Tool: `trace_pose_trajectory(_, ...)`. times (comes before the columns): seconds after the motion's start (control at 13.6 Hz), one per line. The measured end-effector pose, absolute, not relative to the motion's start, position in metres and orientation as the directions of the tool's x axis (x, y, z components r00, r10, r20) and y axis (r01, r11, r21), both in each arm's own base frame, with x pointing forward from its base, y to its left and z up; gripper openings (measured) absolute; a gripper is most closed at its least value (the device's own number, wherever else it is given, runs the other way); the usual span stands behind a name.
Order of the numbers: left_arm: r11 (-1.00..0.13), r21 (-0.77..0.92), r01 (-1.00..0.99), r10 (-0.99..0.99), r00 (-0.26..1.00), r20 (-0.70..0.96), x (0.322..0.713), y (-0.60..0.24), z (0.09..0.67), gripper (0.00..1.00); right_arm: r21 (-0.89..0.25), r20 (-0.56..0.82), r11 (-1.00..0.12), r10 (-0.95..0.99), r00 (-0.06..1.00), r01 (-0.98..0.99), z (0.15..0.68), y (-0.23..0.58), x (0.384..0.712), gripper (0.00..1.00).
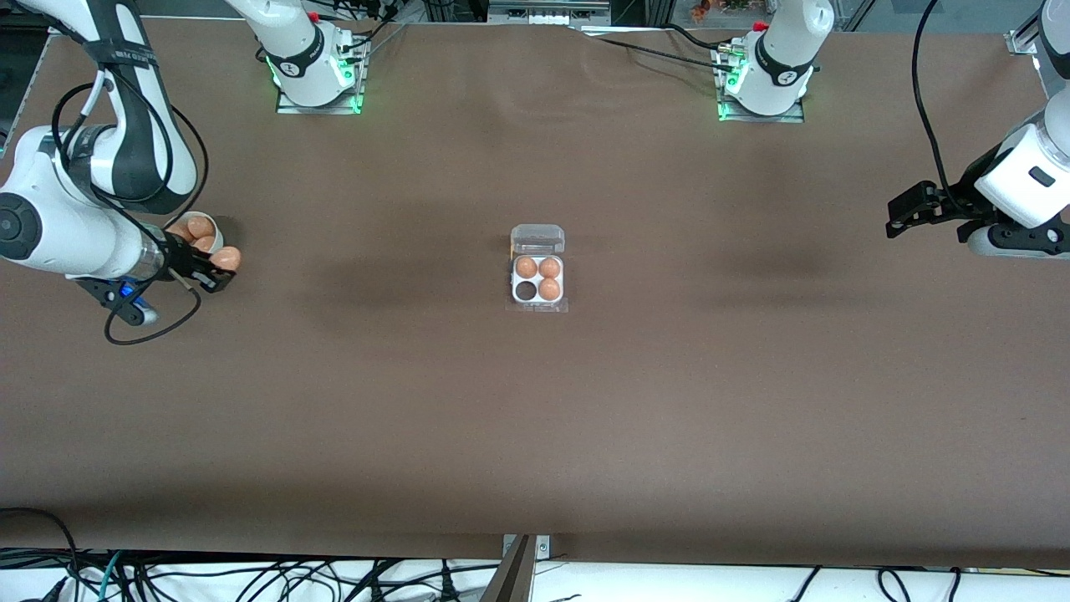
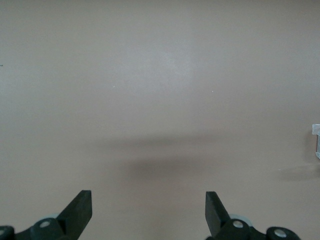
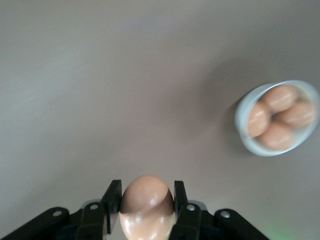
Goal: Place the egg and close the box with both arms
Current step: 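Lift the egg with the right gripper and carry it to the box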
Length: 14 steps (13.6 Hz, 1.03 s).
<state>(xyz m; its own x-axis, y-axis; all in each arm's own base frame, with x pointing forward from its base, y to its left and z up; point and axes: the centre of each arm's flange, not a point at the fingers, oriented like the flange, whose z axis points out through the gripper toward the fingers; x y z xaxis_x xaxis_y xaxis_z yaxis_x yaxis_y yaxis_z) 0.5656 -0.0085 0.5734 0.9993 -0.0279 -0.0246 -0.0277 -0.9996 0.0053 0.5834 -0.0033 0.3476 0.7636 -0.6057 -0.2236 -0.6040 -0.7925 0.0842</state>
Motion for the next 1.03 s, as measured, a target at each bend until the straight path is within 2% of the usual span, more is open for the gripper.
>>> trace_pose_trajectory(0.44, -1.0, 0.005, -0.028, -0.028, 0.999, -0.025, 0.566, -0.009, 0.573, 1.0, -0.029, -0.365, -0.675, -0.68, 0.636, -0.738, 0.351, 0.107, 0.604, 0.47)
trace_pose_trajectory(0.66, -1.0, 0.005, -0.028, -0.028, 0.999, -0.025, 0.566, -0.009, 0.573, 1.0, -0.026, -0.379, -0.634, -0.709, 0.595, -0.773, 0.351, 0.136, 0.616, 0.47)
trace_pose_trajectory(0.88, -1.0, 0.005, -0.028, -0.028, 0.999, -0.025, 0.566, -0.009, 0.573, 1.0, -0.013, -0.369, -0.652, -0.702, 0.609, -0.758, 0.346, 0.18, 0.614, 0.47)
trace_pose_trajectory(1.03, -1.0, 0.005, -0.028, -0.028, 0.999, -0.025, 0.566, -0.009, 0.573, 1.0, 0.0, -0.312, -0.672, -0.704, 0.638, -0.741, 0.346, 0.211, 0.609, 0.47)
